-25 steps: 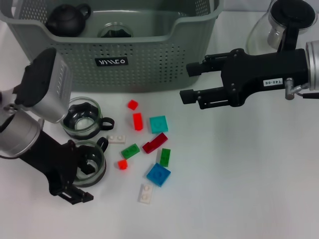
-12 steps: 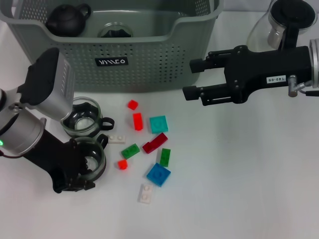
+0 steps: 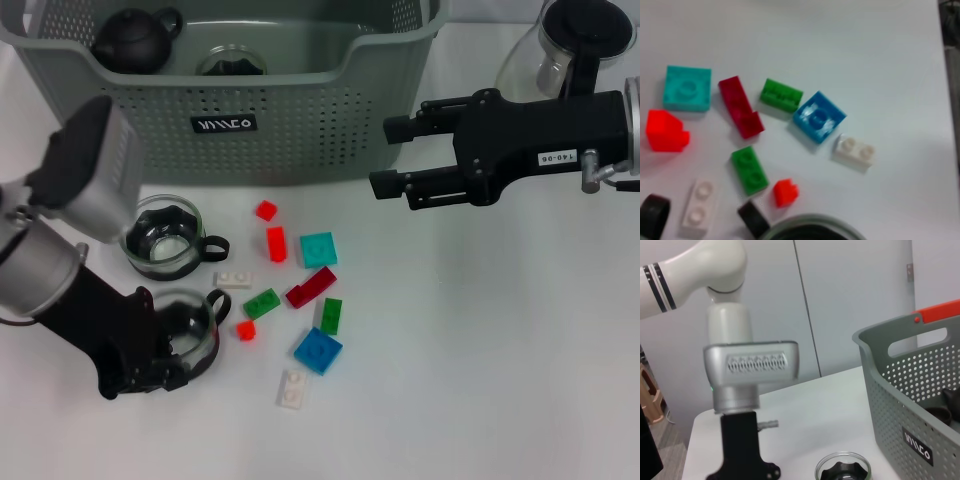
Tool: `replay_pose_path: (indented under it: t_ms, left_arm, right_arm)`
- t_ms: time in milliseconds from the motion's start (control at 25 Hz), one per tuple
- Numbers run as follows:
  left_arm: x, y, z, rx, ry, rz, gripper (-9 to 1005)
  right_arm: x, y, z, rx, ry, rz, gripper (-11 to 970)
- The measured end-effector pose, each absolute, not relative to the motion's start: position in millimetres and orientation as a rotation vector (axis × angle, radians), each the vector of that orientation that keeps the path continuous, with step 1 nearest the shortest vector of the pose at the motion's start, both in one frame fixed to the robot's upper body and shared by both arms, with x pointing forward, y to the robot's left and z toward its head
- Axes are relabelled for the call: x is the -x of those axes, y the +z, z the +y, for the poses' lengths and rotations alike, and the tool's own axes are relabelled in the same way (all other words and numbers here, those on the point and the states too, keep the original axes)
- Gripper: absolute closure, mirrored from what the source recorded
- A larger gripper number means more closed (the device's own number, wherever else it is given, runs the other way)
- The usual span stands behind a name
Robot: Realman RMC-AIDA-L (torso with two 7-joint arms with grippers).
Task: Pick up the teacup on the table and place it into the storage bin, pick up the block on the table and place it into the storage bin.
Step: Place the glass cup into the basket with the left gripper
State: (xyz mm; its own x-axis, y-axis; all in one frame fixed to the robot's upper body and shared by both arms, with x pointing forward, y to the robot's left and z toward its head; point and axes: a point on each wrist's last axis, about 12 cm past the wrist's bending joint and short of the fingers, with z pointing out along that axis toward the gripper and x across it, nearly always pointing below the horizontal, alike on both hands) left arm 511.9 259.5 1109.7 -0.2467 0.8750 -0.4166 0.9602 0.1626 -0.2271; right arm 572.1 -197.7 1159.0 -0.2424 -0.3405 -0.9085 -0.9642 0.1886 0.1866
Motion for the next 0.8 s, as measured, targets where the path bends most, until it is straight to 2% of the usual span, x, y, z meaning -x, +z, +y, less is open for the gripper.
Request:
replay_pose_path:
  t_ms: [280, 480, 600, 800]
  left_arm:
    - [-509, 1147, 279, -1.629, -0.922, 2.059, 922]
    - [-515, 1160, 284, -1.541, -0.995, 1.964, 931]
    - [-524, 1182, 286, -1.450, -1.054, 1.831, 935]
    - [-537, 1206, 293, -1.330, -1.038, 1.709, 934]
  right_arm:
    - [-570, 1156, -202, 1.239, 1.055, 1.719, 210]
    - [-567, 1153, -209, 1.246, 1.077, 1.733, 210]
    - [-565, 1152, -212, 1.246, 1.080, 1.740, 210]
    - [-563, 1146, -217, 1.247, 1.082, 1.757, 210]
